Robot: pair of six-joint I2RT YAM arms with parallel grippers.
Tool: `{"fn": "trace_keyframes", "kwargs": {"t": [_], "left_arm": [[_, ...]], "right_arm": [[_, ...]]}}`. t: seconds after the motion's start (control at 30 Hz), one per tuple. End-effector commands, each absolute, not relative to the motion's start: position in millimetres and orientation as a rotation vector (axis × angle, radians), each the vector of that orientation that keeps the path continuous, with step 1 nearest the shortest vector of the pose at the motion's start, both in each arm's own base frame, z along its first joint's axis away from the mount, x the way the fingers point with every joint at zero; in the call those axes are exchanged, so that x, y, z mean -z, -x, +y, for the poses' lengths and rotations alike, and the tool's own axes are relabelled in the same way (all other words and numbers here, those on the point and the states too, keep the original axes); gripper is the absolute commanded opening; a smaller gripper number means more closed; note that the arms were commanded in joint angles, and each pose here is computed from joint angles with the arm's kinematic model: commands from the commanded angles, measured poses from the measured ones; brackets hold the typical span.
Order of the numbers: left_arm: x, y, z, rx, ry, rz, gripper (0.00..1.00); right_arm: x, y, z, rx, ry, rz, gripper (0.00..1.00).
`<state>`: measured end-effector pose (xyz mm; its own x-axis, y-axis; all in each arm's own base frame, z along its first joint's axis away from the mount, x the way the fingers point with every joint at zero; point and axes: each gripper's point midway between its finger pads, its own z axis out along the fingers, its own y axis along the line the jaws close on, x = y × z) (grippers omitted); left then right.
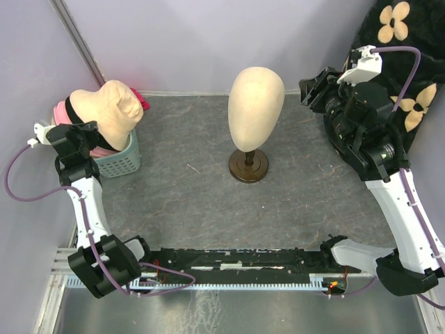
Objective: Stack the hats
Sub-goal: Move the bin to the center of the board.
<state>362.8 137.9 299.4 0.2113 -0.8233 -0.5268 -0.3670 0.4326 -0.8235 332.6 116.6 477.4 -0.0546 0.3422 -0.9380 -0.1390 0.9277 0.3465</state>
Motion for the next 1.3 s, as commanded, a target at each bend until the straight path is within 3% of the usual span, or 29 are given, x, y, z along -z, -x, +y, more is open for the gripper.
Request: {"fn": "trace_keyframes", "kwargs": {"t": [0.0,0.27,0.6,0.87,1.27], "left_arm": [[-324,-359,138,0.454,1.100,1.320,0.03],[-337,-357,139,0.487,1.100,1.244,0.03],[-348,-356,135,0.587,1.115,1.136,0.03],[-374,-361,127,0.639,1.020,1.119,0.03],[-395,-348,123,0.663,0.998,1.033,0.03]], "right_arm": [[-502,-323,116,-0.404,-0.129,1.518,0.58],[-543,-325,129,-0.381,-0.004,1.451,0.58],[-593,-330,250,-0.591,0.296,1.404,0.61],[-580,-297,366,-0.688,0.513,1.369,0.63],[-516,-263,456,-0.749,0.684,1.426,0.63]]}}
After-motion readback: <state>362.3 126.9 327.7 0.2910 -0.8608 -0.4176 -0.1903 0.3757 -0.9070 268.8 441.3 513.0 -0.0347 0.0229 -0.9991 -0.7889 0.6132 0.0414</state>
